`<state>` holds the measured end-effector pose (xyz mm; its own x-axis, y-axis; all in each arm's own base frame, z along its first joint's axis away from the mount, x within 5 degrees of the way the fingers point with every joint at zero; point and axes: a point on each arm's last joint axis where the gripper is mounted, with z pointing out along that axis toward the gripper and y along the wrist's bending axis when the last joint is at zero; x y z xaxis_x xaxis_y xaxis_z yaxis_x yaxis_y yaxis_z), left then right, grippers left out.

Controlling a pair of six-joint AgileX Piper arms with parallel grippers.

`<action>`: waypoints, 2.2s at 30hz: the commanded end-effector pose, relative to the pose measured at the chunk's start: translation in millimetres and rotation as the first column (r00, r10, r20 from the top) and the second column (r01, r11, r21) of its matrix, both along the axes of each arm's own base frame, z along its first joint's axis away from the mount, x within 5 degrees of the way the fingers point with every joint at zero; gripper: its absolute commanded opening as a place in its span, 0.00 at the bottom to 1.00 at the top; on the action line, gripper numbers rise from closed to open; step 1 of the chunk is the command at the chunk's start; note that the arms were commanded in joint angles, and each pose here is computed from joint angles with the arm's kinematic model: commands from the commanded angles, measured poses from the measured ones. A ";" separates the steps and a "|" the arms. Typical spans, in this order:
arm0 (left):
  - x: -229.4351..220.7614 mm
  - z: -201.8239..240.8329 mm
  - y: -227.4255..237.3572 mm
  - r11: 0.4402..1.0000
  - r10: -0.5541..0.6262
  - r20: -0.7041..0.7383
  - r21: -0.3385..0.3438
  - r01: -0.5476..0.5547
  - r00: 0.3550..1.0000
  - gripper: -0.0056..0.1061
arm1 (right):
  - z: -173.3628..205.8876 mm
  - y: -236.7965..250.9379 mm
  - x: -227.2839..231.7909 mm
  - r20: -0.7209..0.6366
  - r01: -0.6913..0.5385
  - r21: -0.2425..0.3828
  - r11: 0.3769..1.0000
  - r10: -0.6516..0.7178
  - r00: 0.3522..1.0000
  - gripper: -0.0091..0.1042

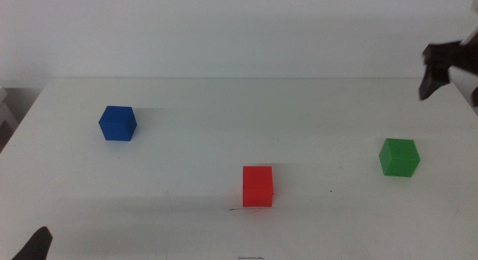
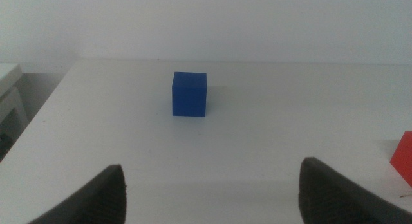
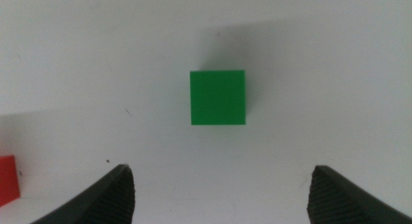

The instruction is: Stack red cubes first, then green, then blue cubes in a specific spot.

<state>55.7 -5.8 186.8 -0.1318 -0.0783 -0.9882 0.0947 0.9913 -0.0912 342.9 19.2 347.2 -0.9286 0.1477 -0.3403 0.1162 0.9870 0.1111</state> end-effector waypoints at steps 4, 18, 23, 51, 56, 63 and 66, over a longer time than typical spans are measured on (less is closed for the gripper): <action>-1.3 9.0 0.0 1.000 0.003 0.103 -0.027 0.000 0.995 0.85 | -9.5 -1.2 14.5 -0.005 -0.014 0.000 1.000 0.014 1.000 0.91; -1.3 9.0 0.0 1.000 0.003 0.103 -0.027 0.000 0.995 0.85 | -81.3 0.0 56.8 -0.115 -0.009 -0.005 1.000 0.008 0.993 0.91; -1.3 9.0 0.0 1.000 0.003 0.103 -0.027 0.000 0.995 0.85 | -97.6 0.9 66.0 -0.119 -0.007 -0.001 1.000 0.007 0.993 0.91; -1.3 9.0 0.0 1.000 0.003 0.103 -0.027 0.000 0.995 0.85 | -46.3 54.5 24.6 -0.128 -0.038 -0.045 0.998 0.032 0.991 0.07; -1.3 9.0 0.0 1.000 0.003 0.103 -0.027 0.000 0.995 0.85 | -15.4 92.7 -6.6 -0.095 -0.044 0.020 0.999 0.046 0.994 0.07; -1.3 9.0 0.0 1.000 0.003 0.103 -0.027 0.000 0.995 0.85 | -17.2 151.9 -27.1 -0.099 -0.119 0.053 0.991 0.124 0.987 0.07; -1.3 9.0 0.0 1.000 0.003 0.103 -0.027 0.000 0.995 0.85 | -26.9 164.7 -28.7 -0.130 -0.129 0.047 0.991 0.134 0.982 0.07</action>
